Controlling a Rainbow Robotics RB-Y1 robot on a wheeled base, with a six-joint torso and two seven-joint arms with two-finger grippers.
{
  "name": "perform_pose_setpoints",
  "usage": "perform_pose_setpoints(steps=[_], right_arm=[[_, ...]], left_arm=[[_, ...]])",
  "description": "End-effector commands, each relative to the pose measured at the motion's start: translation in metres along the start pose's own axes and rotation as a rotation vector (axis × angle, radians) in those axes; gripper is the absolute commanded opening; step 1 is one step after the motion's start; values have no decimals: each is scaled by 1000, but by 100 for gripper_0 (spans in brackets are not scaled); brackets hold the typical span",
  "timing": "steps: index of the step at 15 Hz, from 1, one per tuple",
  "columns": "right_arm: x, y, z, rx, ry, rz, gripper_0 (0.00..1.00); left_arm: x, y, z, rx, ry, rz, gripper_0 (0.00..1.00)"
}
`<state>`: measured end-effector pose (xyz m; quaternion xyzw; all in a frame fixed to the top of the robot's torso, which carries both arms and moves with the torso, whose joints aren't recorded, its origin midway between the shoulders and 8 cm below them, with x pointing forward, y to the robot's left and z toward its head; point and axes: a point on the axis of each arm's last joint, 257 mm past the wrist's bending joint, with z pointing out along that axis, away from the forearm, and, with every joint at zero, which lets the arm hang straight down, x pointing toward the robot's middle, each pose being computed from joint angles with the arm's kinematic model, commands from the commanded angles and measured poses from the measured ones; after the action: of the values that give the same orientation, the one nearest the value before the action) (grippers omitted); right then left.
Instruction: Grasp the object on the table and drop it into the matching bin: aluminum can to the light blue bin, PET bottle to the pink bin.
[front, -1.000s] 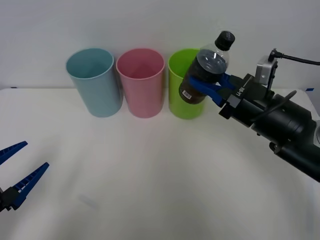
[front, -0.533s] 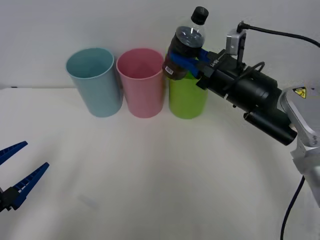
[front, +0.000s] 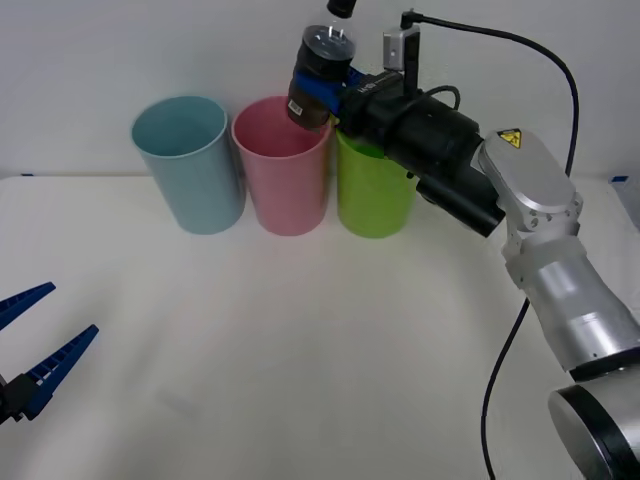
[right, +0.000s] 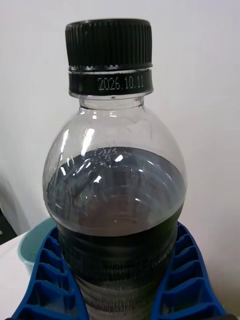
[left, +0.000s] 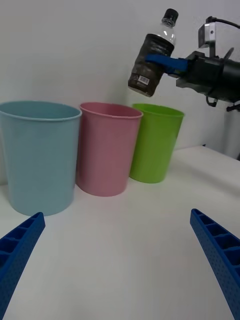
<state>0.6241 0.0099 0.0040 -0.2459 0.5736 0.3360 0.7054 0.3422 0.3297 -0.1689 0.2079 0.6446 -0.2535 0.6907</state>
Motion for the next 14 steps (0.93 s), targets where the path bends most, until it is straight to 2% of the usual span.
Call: perform_pose_setpoints(steps=[1,6,12,13,14], right_arm=[[6,1,25,45,6,15,0],[15,4,53,105,19,24,0],[20,11,56,97,30,11,2],[20,12,56,95,29,9,13],[20,10,55,98,30,8,30]], left_arm=[[0,0,0,0,0,0,100],[0,0,0,0,0,0,100],[0,0,0,0,0,0,100],[0,0,0,0,0,0,100],[0,0,0,0,0,0,100]])
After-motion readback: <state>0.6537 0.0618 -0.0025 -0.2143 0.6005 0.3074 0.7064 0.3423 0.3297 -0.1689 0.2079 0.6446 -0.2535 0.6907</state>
